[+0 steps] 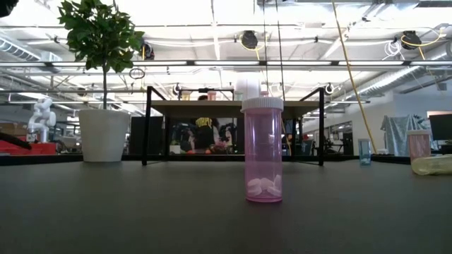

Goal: Pick and place medicine bottles onto shelf by color
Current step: Put the bottom yellow pill bottle on the shelf aligned with the other yellow pill bottle

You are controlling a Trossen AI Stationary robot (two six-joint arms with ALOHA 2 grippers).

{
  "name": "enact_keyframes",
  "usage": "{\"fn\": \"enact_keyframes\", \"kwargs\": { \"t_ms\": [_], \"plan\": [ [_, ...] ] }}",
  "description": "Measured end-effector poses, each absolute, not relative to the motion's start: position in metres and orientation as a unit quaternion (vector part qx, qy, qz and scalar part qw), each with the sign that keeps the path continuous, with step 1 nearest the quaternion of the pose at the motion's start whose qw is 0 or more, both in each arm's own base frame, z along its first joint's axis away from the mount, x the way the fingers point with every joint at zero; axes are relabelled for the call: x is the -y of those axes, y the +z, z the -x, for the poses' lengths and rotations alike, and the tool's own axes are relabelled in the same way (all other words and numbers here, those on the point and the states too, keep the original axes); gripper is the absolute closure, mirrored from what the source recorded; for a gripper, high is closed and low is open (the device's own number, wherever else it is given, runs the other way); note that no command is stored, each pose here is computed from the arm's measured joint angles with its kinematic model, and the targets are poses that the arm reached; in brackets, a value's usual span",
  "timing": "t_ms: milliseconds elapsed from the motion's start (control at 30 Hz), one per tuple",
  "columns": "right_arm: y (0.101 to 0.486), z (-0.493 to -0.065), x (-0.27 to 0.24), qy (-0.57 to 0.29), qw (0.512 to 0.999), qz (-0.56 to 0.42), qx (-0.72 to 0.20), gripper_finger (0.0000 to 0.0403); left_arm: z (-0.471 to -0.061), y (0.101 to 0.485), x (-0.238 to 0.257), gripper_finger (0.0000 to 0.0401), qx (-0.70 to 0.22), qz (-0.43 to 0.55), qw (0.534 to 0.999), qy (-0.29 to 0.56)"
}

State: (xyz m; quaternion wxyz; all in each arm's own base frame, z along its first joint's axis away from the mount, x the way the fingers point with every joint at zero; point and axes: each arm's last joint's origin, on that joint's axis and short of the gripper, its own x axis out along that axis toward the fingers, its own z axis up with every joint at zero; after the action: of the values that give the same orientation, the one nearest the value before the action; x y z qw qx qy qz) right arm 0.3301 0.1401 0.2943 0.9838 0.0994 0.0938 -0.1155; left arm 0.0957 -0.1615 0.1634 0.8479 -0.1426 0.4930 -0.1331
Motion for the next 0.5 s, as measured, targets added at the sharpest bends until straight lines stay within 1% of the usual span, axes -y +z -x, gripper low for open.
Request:
{"fn": "enact_keyframes", "kwargs": {
  "t_ms": [200,300,367,500],
  "plan": [
    [0.294,-0.327,-0.145,-0.135,0.982,-0.102,-0.087,0.0198,-0.096,0.141,0.153,0.0066,-0.419,0.189,0.882,-0.104],
    [0.294,-0.327,-0.145,-0.136,0.982,-0.101,-0.088,0.0197,-0.097,0.135,0.149,0.0066,-0.371,0.187,0.905,-0.090],
    [0.294,-0.327,-0.145,-0.138,0.982,-0.093,-0.089,0.0197,-0.096,0.131,0.146,0.0066,-0.360,0.174,0.912,-0.092],
    [0.295,-0.327,-0.144,-0.146,0.982,-0.079,-0.085,0.0197,-0.092,0.122,0.140,0.0066,-0.372,0.160,0.910,-0.093]
  ]
}}
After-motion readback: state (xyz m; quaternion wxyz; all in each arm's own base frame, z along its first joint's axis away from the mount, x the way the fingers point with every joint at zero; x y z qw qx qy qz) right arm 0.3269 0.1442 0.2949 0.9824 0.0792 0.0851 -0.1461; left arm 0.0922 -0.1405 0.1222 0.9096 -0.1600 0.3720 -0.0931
